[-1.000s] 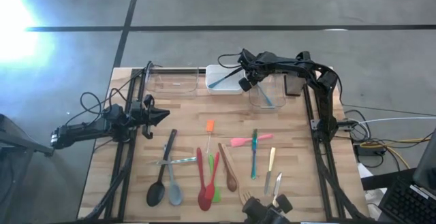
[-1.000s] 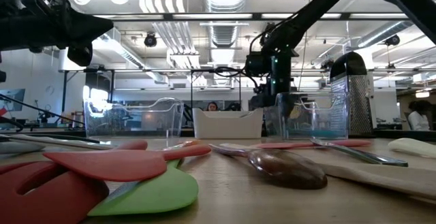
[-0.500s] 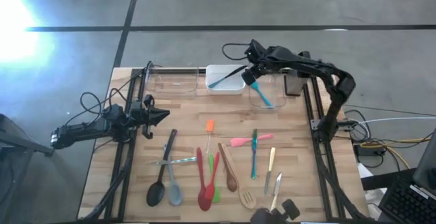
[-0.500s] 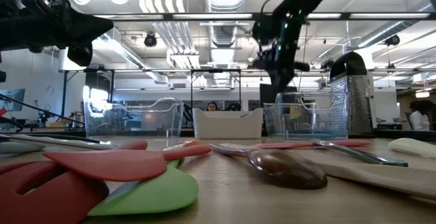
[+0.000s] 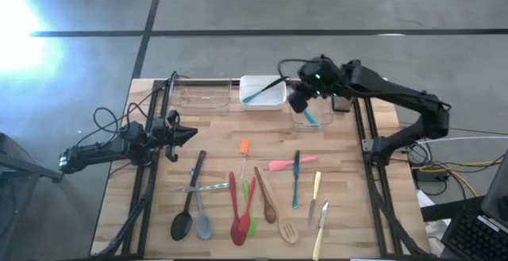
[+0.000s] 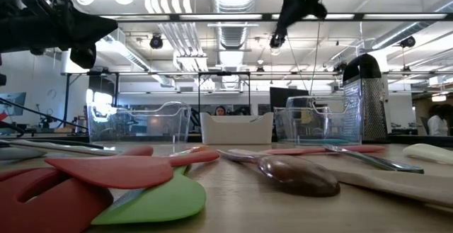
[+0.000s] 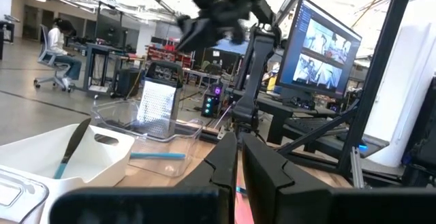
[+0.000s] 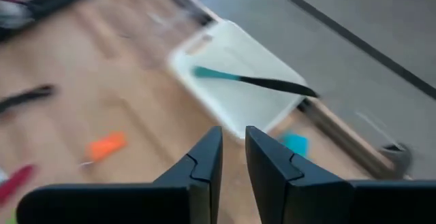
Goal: Pick & Place Kitchen Items
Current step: Put the light brown serving spoon into the left transparent bin
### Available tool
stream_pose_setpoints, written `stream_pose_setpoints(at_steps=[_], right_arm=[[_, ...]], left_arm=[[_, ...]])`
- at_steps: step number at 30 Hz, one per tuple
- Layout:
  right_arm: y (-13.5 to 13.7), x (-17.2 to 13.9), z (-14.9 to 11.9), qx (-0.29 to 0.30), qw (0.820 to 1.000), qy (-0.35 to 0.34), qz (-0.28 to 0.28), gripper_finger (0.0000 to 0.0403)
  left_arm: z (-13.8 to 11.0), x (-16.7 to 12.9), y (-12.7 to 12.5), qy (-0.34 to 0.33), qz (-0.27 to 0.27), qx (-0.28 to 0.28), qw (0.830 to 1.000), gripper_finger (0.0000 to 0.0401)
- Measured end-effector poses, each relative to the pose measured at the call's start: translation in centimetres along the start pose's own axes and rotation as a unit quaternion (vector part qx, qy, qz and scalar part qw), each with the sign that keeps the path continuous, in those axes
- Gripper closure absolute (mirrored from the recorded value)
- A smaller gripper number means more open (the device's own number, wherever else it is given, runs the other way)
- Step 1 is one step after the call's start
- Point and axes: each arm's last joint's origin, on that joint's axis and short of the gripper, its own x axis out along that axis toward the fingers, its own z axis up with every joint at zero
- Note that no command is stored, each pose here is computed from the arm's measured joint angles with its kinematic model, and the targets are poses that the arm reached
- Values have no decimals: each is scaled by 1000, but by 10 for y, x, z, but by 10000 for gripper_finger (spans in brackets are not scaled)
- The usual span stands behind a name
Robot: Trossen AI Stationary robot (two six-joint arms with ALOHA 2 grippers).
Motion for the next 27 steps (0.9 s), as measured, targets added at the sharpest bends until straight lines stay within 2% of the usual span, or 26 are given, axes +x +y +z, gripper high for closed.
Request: stream_pose_setpoints(at_steps=[5,9,13,18,21,27], right_arm=[[27,-34,-14,-27,997,-23,64,351],[49,-48,-32,-66,992,-19,106,351],[71,-50,-55,-107,985,4,135,351],[90,-44,-88,-132,981,34,142,351],[99,-37,-109,-132,979,46,147,351],[112,-26,-143,-117,977,59,170,351]], left_arm=[[2,0,0,-10,-2,-8,1000,375],[5,0,-1,-16,-5,-29,999,375],[8,0,-3,-8,-21,-45,999,375],[6,-1,-5,20,-50,-87,995,375],[6,-1,-5,24,-53,-108,992,375],[6,-1,-5,23,-54,-107,993,375]])
